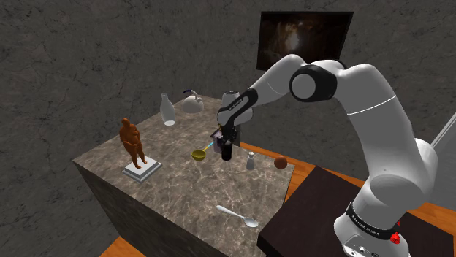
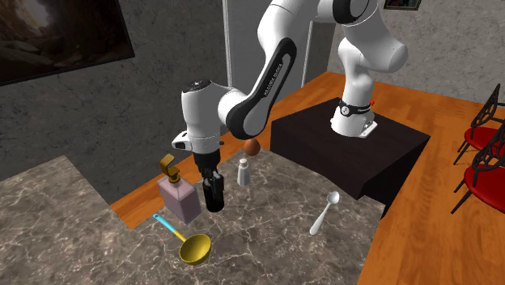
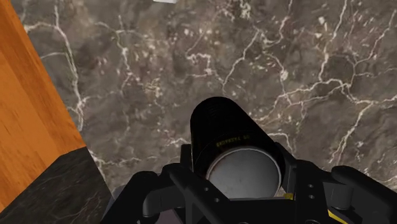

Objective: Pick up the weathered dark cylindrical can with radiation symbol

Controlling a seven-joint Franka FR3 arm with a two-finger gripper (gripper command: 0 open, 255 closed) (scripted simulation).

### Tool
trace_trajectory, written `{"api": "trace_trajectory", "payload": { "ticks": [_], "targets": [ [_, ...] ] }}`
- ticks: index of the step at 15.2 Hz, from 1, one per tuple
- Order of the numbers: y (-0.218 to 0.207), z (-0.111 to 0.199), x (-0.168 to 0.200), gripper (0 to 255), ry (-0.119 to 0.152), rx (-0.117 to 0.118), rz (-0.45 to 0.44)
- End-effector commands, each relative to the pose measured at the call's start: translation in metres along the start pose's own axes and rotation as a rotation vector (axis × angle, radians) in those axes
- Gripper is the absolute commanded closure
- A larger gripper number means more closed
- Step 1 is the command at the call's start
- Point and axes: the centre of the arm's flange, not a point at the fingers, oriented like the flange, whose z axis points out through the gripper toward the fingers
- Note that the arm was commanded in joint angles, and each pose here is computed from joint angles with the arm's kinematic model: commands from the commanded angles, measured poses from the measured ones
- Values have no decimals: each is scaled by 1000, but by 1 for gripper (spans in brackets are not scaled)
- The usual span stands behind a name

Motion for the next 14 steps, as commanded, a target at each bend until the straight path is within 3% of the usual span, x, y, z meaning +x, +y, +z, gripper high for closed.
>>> {"api": "trace_trajectory", "payload": {
  "ticks": [1,14],
  "targets": [
    [0,-11,1,255,0,0,0],
    [-4,-69,3,255,0,0,0]
  ]
}}
